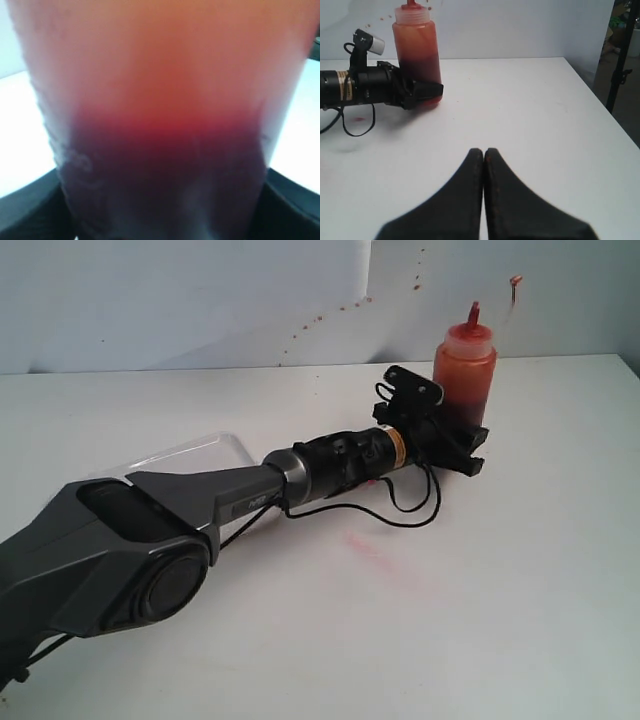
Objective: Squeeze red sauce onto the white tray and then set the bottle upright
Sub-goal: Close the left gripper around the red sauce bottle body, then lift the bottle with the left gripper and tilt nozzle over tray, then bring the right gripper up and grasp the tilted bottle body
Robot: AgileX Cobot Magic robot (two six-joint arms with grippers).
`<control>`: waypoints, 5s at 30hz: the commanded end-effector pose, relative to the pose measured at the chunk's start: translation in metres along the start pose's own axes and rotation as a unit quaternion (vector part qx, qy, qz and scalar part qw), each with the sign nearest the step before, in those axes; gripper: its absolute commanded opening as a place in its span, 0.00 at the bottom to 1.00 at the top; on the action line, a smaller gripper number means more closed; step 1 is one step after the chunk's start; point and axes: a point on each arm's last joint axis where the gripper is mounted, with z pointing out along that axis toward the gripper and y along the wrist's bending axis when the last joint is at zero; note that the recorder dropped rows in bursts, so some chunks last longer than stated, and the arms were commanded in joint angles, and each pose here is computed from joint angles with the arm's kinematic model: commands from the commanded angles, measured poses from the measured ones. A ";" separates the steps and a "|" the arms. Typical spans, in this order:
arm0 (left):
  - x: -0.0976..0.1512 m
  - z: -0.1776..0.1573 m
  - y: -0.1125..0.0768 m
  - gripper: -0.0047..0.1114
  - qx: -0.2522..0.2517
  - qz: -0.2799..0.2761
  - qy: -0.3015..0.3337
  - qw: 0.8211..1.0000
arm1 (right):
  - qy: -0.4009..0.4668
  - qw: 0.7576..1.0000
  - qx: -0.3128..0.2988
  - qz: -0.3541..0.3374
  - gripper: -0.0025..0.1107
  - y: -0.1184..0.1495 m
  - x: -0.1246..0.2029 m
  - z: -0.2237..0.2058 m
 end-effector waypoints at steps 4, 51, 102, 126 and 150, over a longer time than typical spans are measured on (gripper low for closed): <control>-0.074 -0.015 -0.019 0.04 0.066 0.007 -0.053 0.996 | -0.002 1.000 0.001 -0.006 0.02 0.000 0.001 0.000; -0.178 -0.348 0.067 0.04 -0.124 0.108 0.036 0.986 | -0.002 1.000 0.001 -0.006 0.02 0.000 0.001 0.000; -0.146 -0.440 0.128 0.04 -0.314 0.532 0.368 0.695 | -0.147 0.956 -0.045 0.250 0.02 0.001 -0.027 -0.004; -0.141 -0.440 0.149 0.04 -0.255 0.642 0.488 0.533 | -0.035 0.922 -0.385 -0.001 0.02 0.086 -0.187 0.035; -0.135 -0.423 0.134 0.04 -0.164 0.725 0.493 0.452 | 0.024 0.807 -0.507 -0.301 0.95 0.300 -0.140 0.273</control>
